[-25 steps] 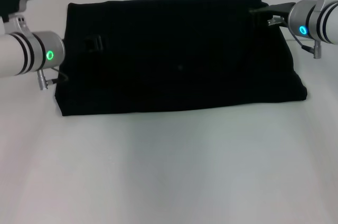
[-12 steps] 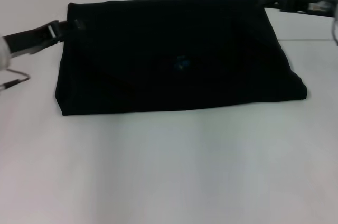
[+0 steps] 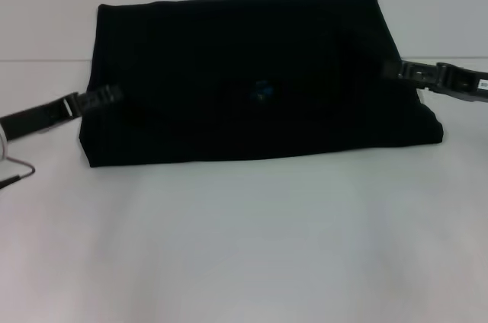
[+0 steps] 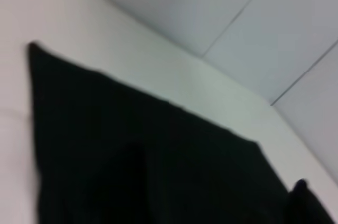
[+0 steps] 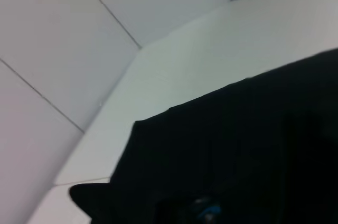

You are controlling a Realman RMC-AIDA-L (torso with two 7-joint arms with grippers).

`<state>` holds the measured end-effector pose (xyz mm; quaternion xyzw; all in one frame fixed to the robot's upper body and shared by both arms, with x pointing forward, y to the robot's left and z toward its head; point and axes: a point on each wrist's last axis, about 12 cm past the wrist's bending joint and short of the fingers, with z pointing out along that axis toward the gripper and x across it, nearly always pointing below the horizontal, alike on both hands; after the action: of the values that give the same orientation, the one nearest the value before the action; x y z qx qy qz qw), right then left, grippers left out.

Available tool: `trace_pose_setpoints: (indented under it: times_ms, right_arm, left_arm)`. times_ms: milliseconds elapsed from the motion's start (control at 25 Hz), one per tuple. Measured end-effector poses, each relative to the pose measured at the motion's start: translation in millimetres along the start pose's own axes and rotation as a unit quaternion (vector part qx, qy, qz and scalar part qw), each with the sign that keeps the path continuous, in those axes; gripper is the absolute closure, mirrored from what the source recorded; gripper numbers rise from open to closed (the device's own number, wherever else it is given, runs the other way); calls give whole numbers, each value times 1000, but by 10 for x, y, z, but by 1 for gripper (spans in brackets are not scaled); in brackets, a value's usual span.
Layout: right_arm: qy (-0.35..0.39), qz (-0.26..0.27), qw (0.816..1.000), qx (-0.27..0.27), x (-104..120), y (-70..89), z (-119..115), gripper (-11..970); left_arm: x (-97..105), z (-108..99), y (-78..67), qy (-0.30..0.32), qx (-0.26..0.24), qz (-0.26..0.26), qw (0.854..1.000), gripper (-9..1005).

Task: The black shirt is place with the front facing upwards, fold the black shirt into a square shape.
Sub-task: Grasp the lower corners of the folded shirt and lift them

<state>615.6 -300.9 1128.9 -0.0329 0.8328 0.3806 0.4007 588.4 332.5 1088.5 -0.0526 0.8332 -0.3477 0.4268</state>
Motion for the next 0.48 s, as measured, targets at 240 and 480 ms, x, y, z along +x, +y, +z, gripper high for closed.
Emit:
trace_pose_setpoints:
  times_ms: [240,480]
  right_arm:
    - [-8,17,1000,-10,73,-62,-98,74]
    - [-7,17,1000,-12,78,-60,-102,74]
  left_arm:
    - [111,-27,138,24,-36,-83,996,63]
    - [183,-9,165,35,-42,-101,993,53]
